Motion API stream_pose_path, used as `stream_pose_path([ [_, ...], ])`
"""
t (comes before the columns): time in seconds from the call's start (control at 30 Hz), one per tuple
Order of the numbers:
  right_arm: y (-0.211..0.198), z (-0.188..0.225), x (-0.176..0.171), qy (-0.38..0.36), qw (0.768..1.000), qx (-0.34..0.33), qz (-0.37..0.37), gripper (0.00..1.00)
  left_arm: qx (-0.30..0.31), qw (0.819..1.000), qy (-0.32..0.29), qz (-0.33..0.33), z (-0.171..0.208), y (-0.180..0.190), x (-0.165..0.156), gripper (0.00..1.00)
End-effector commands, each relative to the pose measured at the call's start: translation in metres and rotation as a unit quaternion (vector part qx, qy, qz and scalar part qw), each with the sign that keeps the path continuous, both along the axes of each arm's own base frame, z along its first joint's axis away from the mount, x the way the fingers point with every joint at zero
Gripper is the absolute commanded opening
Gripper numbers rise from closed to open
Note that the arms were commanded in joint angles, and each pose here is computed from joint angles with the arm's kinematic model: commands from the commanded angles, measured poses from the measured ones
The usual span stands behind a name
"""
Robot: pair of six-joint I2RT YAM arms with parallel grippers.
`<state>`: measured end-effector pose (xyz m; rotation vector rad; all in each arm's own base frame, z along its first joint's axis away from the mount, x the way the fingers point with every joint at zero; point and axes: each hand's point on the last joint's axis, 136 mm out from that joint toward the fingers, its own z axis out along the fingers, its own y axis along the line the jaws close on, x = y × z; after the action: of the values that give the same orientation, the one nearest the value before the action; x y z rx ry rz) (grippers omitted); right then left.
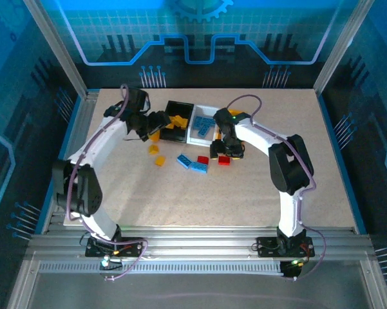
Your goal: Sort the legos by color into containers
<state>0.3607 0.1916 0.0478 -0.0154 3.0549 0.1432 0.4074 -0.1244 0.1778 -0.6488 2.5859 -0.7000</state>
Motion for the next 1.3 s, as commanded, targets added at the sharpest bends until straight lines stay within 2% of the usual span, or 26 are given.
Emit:
stream_pose_path([
  [0.0,-0.006,-0.005,0.004,0.005,0.999,-0.034,-0.016,0.79,-0.008,1.0,0.013,0.015,-0.01,0.012,-0.018,0.76],
  [0.3,-0.007,-0.024,0.011,0.016,0.998,-0.059,-0.029,0.76,-0.006,1.0,0.013,0.009,-0.005,0.017,-0.037,0.82],
  [0.63,-0.007,-0.028,0.008,0.019,0.998,-0.056,-0.028,0.55,-0.006,1.0,0.024,0.003,-0.012,0.016,-0.038,0.86],
  [0.73,-0.006,-0.018,0.007,0.01,0.999,-0.049,-0.019,0.48,-0.008,1.0,0.025,0.004,-0.014,0.015,-0.035,0.88],
  [0.8,-0.005,-0.009,0.006,0.004,0.999,-0.042,-0.016,0.46,-0.009,1.0,0.029,0.004,-0.017,0.015,-0.033,0.91],
  [0.87,-0.003,0.003,0.005,-0.005,0.999,-0.032,-0.015,0.46,-0.008,0.999,0.035,0.003,-0.02,0.014,-0.031,0.99],
  [1.07,0.0,0.049,0.015,-0.046,0.999,0.005,-0.016,0.46,-0.001,0.998,0.055,0.004,-0.033,0.016,-0.036,0.99],
  [1.27,-0.007,0.09,0.051,-0.086,0.995,0.042,-0.038,0.46,0.0,0.997,0.075,-0.003,-0.038,0.016,-0.044,0.99],
])
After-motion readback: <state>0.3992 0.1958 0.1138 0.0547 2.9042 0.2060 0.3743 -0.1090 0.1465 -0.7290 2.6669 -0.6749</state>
